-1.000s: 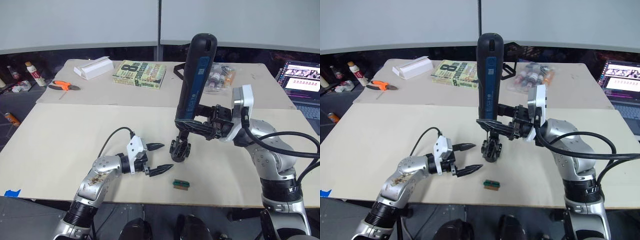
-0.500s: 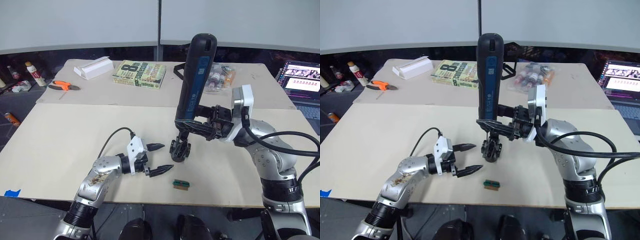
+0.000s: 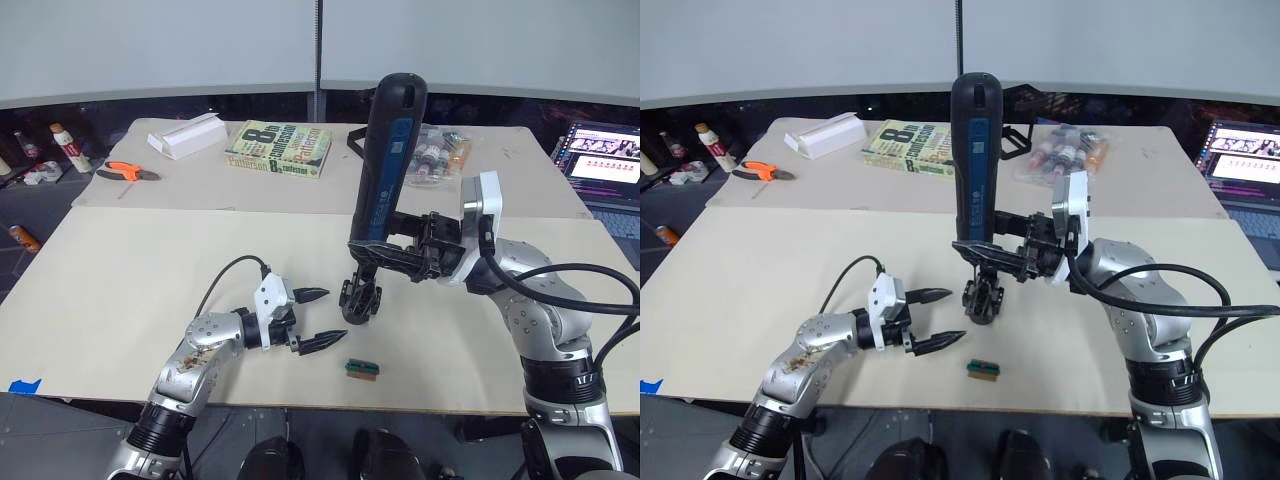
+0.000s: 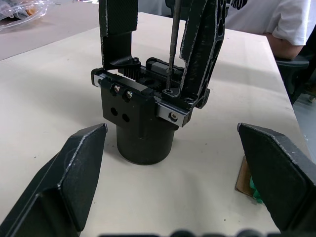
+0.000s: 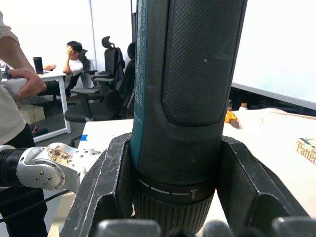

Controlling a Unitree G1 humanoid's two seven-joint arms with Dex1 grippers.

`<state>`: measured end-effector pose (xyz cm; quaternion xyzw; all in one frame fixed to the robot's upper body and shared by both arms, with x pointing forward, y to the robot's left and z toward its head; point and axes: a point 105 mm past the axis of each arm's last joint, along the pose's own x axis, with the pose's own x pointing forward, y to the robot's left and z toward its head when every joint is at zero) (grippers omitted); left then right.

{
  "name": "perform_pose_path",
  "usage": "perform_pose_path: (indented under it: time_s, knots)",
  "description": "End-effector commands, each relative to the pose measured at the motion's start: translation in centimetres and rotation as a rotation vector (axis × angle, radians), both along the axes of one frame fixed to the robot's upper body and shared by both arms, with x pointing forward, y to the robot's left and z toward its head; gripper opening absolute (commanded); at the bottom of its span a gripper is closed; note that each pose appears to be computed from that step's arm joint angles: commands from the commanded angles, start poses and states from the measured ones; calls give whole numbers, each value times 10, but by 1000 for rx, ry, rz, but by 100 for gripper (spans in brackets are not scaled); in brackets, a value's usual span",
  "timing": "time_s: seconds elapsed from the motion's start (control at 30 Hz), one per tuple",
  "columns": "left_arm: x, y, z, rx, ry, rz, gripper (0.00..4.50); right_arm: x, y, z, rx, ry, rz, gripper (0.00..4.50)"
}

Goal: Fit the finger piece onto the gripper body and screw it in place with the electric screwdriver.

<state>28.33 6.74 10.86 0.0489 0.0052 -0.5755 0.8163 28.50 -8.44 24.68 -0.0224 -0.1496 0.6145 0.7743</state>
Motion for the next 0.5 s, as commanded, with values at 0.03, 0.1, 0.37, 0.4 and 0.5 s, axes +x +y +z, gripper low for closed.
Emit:
perform_pose_path:
  time_s: [0.03,0.1,0.37,0.4,0.5]
  knots:
    - [-3,-3,6,-10,-29,-13,450,-6,1,10,20,-55,16,193]
    - [-3,-3,6,-10,-28,-12,450,-6,2,9,16,-50,18,193]
    - [-3,-3,6,-10,-29,-10,450,-7,2,9,21,-41,25,193]
    - [-3,-3,6,-10,-29,-10,450,-7,2,9,24,-40,26,193]
    - [-3,-3,6,-10,-30,-10,450,-7,3,10,29,-38,31,193]
